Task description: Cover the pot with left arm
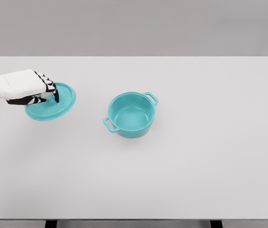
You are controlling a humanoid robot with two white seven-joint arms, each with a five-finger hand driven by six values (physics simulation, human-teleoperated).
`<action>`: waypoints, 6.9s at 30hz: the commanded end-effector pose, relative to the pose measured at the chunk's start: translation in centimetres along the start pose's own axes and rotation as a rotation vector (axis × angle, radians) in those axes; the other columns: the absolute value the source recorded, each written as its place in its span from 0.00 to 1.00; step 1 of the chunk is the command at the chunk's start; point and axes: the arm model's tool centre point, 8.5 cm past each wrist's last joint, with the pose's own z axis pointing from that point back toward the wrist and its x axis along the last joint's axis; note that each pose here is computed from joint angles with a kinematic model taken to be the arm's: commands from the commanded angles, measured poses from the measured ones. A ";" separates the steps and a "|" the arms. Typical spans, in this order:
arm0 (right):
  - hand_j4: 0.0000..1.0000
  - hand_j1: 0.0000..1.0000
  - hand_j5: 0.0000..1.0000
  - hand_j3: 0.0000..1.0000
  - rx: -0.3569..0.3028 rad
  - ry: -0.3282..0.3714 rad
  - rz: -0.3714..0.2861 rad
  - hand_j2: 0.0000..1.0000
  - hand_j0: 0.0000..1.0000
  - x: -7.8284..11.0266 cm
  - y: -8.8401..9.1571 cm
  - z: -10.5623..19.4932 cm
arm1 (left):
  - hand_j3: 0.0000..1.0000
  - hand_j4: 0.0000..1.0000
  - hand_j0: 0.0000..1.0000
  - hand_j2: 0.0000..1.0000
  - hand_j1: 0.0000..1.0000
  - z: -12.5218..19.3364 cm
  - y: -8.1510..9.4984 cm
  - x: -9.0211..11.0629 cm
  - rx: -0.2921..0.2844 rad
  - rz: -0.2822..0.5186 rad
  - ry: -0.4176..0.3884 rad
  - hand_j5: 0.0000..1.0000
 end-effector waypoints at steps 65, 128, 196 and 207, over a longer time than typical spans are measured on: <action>1.00 1.00 1.00 1.00 0.000 0.000 0.000 1.00 1.00 0.0 0.0 0.0 | 0.50 0.50 0.50 0.50 0.50 -14.4 3.2 9.7 0.157 -0.100 -0.212 0.50; 1.00 1.00 1.00 1.00 0.000 0.000 0.000 1.00 1.00 0.0 0.0 0.0 | 0.57 0.57 0.57 0.57 0.57 -17.4 1.5 10.5 0.102 -0.072 -0.227 0.57; 1.00 1.00 1.00 1.00 0.000 0.000 0.000 1.00 1.00 0.0 0.0 0.0 | 0.66 0.66 0.66 0.66 0.66 -16.5 2.1 10.4 0.111 -0.102 -0.223 0.66; 1.00 1.00 1.00 1.00 0.000 0.000 0.000 1.00 1.00 0.0 0.0 0.0 | 0.75 0.75 0.75 0.75 0.75 -16.3 2.9 10.7 0.120 -0.131 -0.229 0.75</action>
